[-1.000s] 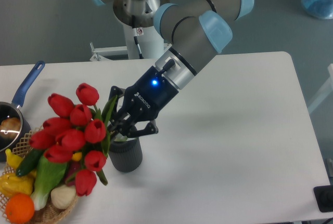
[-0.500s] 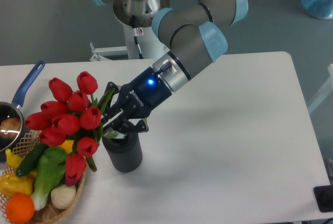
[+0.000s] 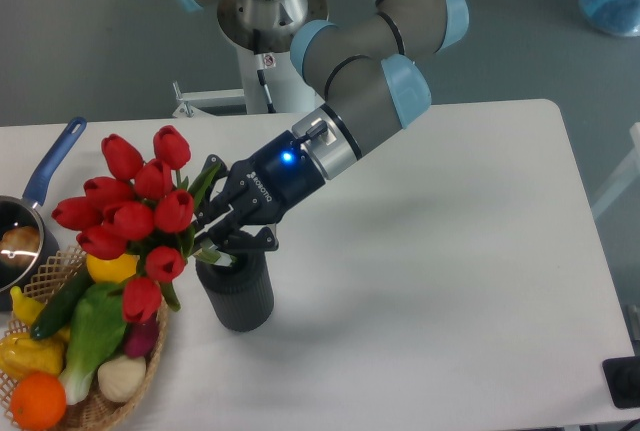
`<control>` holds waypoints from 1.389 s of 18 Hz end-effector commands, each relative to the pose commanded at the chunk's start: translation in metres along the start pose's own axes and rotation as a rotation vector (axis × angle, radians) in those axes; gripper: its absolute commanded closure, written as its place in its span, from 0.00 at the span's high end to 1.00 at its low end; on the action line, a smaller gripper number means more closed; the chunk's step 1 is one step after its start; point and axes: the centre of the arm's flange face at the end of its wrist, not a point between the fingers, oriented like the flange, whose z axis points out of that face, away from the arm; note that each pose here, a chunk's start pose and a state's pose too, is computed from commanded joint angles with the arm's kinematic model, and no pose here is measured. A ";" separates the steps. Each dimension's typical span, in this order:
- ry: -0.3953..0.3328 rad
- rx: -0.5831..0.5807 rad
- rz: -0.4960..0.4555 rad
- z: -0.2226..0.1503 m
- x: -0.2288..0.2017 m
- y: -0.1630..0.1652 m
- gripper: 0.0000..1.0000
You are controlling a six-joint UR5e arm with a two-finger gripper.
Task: Insert the flowers into the vase
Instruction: 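Lower the tulip stems down into the black vase, then push the tulip stems deeper into the vase and settle them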
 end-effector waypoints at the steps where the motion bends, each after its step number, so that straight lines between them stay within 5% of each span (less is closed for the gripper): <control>1: 0.000 0.000 0.004 0.000 0.001 0.004 0.14; 9: -0.001 0.106 0.029 -0.017 0.005 0.039 0.15; 25: -0.001 0.119 0.028 -0.015 0.000 0.077 0.15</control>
